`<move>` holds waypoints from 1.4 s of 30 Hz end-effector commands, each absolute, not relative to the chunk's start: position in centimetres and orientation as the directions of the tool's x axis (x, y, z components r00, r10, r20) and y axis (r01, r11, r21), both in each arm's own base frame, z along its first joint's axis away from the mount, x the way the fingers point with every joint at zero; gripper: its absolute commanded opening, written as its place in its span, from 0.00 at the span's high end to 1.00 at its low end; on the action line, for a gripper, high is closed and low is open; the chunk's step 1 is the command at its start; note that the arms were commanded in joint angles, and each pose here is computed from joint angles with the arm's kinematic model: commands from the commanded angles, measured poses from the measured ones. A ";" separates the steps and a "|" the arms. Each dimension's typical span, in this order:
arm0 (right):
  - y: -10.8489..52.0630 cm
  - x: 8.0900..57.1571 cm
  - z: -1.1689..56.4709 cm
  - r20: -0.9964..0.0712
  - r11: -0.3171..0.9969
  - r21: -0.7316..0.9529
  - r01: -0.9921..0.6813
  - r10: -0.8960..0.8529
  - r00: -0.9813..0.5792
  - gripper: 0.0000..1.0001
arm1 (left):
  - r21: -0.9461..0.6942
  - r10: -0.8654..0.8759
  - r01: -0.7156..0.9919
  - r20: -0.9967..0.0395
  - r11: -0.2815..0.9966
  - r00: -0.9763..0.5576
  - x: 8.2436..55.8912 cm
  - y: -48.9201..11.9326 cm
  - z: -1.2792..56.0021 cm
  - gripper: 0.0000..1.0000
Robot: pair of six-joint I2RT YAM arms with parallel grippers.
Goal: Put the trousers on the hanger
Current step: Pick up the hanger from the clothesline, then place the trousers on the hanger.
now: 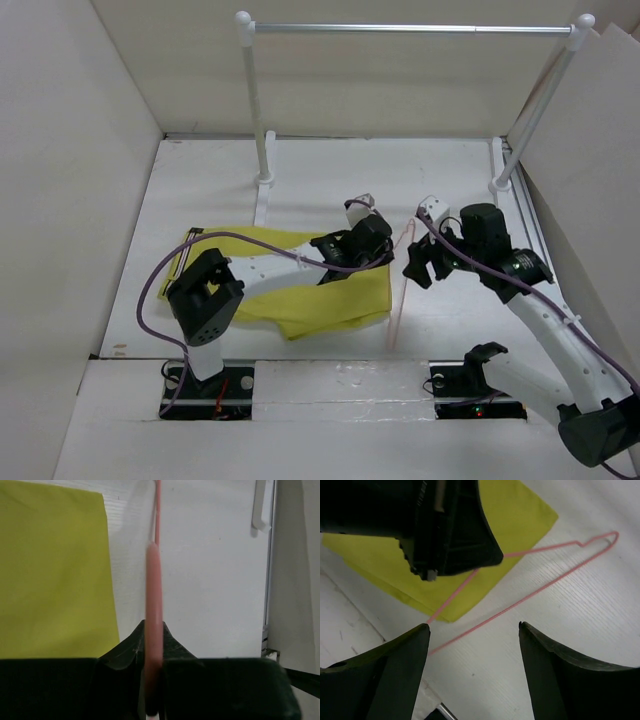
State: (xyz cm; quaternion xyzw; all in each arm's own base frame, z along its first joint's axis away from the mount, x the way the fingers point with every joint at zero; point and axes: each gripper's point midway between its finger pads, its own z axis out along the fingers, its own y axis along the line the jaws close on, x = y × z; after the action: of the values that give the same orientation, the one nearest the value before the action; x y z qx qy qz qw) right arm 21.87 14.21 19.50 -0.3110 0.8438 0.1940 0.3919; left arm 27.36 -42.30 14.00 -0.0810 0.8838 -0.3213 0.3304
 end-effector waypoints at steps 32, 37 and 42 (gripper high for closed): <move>18.2 28.5 2.5 -0.730 0.771 0.399 -0.497 -0.061 -0.681 0.47 | -0.490 -0.491 -0.192 -0.606 0.850 -0.625 26.9 -36.9 6.8 1.00; 19.3 27.5 3.4 -0.740 0.698 0.490 -0.523 0.015 -0.672 0.91 | -0.453 -0.466 -0.195 -0.626 0.870 -0.626 26.9 -35.6 6.1 1.00; 17.9 28.4 6.8 -0.762 0.652 0.542 -0.530 0.114 -0.638 1.00 | -0.390 -0.405 -0.170 -0.664 0.905 -0.629 27.4 -33.9 5.8 1.00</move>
State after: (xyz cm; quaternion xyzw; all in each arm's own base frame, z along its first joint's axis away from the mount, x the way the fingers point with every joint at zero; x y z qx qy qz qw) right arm 27.07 17.62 2.84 -0.1193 0.8544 0.3574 0.3579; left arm 27.90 -38.50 8.81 -0.2027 0.8630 -0.2466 0.3916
